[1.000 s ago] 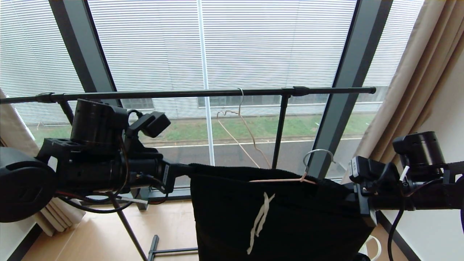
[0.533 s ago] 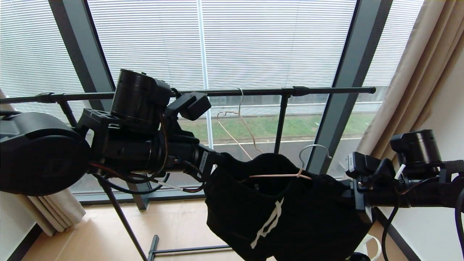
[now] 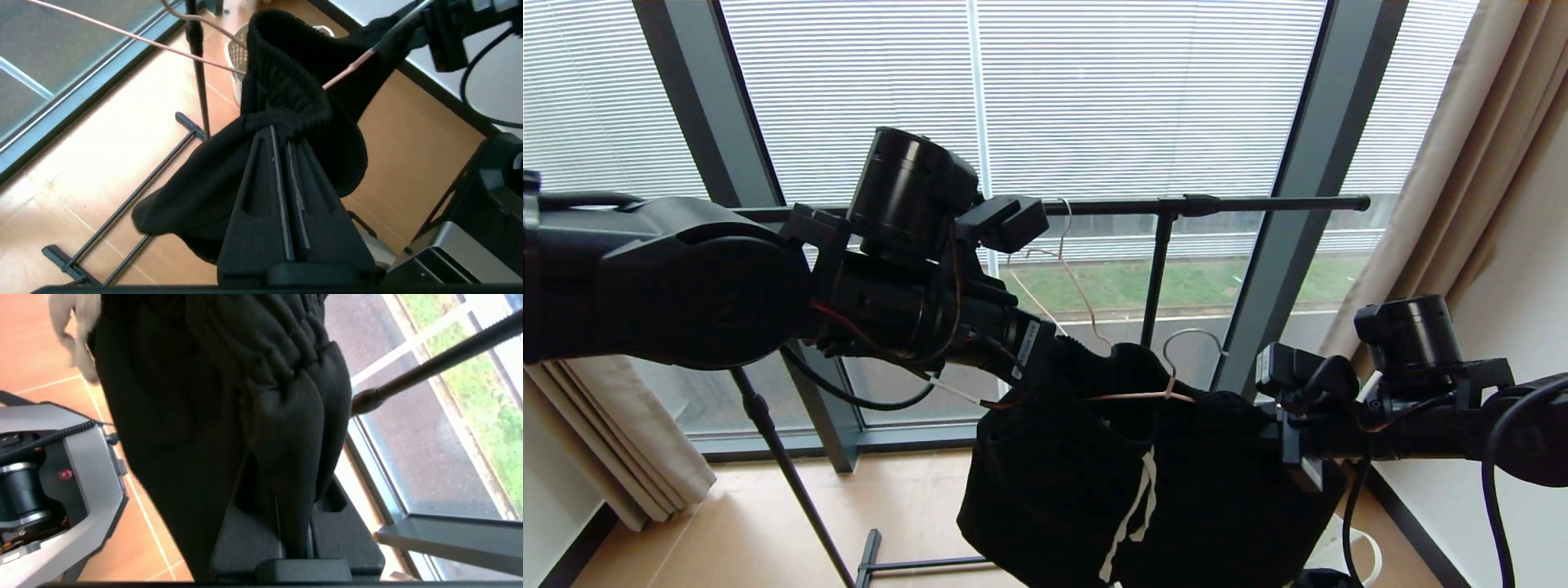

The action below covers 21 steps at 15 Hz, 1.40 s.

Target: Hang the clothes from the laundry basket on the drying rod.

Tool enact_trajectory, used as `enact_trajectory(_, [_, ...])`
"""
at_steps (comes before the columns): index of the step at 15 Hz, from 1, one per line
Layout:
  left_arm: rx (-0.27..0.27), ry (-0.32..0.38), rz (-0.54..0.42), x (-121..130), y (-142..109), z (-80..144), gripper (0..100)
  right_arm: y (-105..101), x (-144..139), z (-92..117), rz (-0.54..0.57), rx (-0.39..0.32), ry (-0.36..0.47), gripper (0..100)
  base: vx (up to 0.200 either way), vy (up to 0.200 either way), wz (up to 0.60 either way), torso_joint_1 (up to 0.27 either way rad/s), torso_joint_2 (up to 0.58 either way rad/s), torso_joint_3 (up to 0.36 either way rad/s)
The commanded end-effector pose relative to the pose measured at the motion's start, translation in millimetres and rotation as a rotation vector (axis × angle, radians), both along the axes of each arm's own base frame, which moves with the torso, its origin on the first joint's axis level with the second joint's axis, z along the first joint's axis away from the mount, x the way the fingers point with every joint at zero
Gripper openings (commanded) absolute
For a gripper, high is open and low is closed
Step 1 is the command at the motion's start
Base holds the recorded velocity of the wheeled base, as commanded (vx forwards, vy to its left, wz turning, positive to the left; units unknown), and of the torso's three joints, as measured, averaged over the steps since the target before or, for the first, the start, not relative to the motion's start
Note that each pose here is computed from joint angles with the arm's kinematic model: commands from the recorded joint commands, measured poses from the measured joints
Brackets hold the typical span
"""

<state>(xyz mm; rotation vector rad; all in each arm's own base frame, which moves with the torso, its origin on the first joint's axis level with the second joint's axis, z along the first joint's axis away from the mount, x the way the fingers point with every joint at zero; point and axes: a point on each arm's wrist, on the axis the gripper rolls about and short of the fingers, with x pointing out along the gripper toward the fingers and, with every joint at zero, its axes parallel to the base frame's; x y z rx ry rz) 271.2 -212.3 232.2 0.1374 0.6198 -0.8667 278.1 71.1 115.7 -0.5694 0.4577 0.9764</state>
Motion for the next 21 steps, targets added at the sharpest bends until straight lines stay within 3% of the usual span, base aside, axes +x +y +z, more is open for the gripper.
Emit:
enact_trajectory(1, [0.004, 0.007, -0.015, 2.6, -8.9, 5.2, 0, 1.9, 3.8, -7.5, 0.001, -0.003, 0.020, 0, 0.000, 0.000, 0.00, 0.000, 0.00, 0.000])
enact_trajectory(3, [0.005, -0.004, -0.022, 6.0, -19.0, 8.2, 0, 6.7, 2.8, -7.2, 0.006, 0.006, 0.031, 0, 0.000, 0.000, 0.00, 0.000, 0.00, 0.000])
enact_trajectory(9, [0.126, -0.023, 0.142, 31.2, -34.5, -4.7, 0, 11.9, -7.5, 2.7, 0.026, 0.020, 0.009, 0, 0.000, 0.000, 0.00, 0.000, 0.00, 0.000])
enact_trajectory(14, [0.163, -0.008, 0.083, 13.4, -50.3, -12.1, 0, 13.5, -12.3, 13.2, 0.034, 0.049, -0.011, 0, 0.000, 0.000, 0.00, 0.000, 0.00, 0.000])
enact_trajectory(18, [0.239, -0.024, 0.110, 7.7, -43.8, -15.0, 0, 6.1, -9.7, 19.9, 0.033, 0.109, -0.008, 0, 0.000, 0.000, 0.00, 0.000, 0.00, 0.000])
enact_trajectory(21, [0.253, -0.032, 0.091, -8.4, -32.0, -10.0, 0, 2.2, -5.9, 21.9, 0.000, 0.138, -0.015, 0, 0.000, 0.000, 0.00, 0.000, 0.00, 0.000])
